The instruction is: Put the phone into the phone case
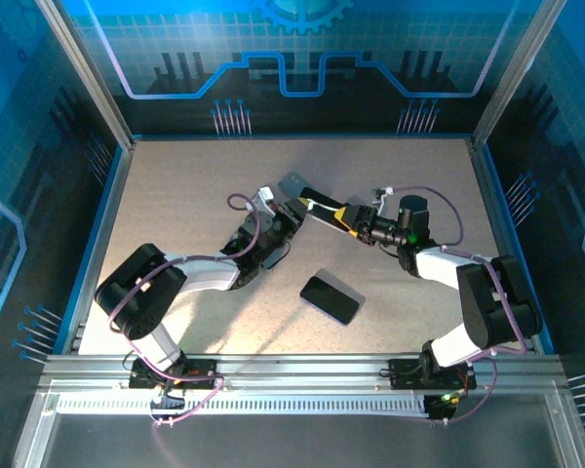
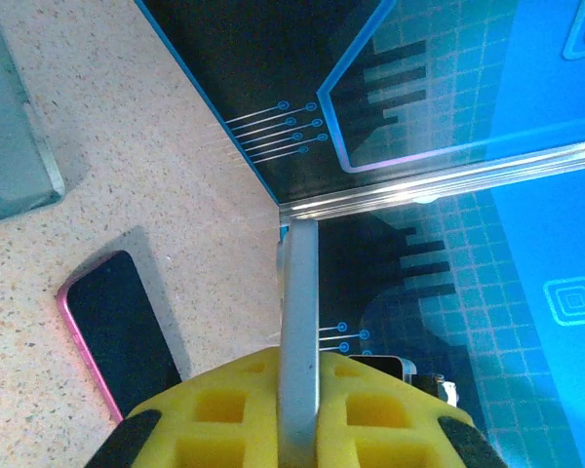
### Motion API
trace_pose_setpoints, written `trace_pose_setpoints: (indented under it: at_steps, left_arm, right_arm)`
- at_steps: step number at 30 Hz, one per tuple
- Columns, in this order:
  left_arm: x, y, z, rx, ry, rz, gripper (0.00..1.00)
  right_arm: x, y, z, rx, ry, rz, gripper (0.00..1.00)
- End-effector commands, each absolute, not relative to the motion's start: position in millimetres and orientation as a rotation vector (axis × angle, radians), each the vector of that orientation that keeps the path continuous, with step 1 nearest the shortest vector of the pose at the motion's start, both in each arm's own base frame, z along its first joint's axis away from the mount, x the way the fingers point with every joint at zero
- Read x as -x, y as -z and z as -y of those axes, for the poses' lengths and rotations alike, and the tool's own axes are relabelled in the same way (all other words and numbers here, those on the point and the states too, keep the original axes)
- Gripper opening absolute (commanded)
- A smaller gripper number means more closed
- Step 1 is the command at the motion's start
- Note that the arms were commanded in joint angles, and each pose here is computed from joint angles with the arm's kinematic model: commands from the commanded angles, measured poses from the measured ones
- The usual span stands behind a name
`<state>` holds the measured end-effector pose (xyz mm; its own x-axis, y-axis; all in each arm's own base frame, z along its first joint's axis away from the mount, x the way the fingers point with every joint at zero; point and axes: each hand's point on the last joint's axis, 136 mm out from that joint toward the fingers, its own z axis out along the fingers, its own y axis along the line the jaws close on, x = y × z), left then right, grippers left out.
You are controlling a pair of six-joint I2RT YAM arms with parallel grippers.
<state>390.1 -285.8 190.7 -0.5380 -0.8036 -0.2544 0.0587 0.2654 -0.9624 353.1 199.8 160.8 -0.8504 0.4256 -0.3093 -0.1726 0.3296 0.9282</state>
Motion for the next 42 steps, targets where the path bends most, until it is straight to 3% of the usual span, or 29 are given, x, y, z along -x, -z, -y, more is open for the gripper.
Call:
trace_pose_setpoints:
  at_steps: [1,5,11,14,18,21,25,31,42]
  left_arm:
    - [-389,-216,305,0.633,1.478,-1.688,0.00]
    - [-389,-212,311,0.628,1.494,-1.700,0.00]
    - [-386,-204,309,0.613,1.456,-1.731,0.01]
    - [-384,-202,303,0.596,1.400,-1.752,0.09]
    - [-382,-200,293,0.568,1.288,-1.803,0.33]
    - [-381,-199,285,0.552,1.236,-1.834,0.44]
    - [-381,-191,267,0.550,1.161,-1.875,0.51]
    - [-386,-162,235,0.558,1.009,-1.991,0.52]
    - [-429,-105,205,0.506,0.652,-2.341,0.39]
  right_arm:
    - [-352,-172,-206,-0.165,-1.595,-2.027,0.47]
    - [-353,-171,-207,-0.170,-1.621,-2.019,0.39]
    - [-348,-171,-205,-0.162,-1.583,-2.040,0.08]
    - [-343,-175,-201,-0.148,-1.524,-2.064,0.00]
    - [-336,-180,-196,-0.104,-1.430,-2.101,0.00]
    - [-332,-181,-194,-0.100,-1.404,-2.117,0.00]
    - [-329,-180,-191,-0.098,-1.375,-2.140,0.00]
    - [-334,-177,-181,-0.132,-1.337,-2.163,0.00]
    - [-337,-182,-161,-0.164,-1.326,-2.172,0.00]
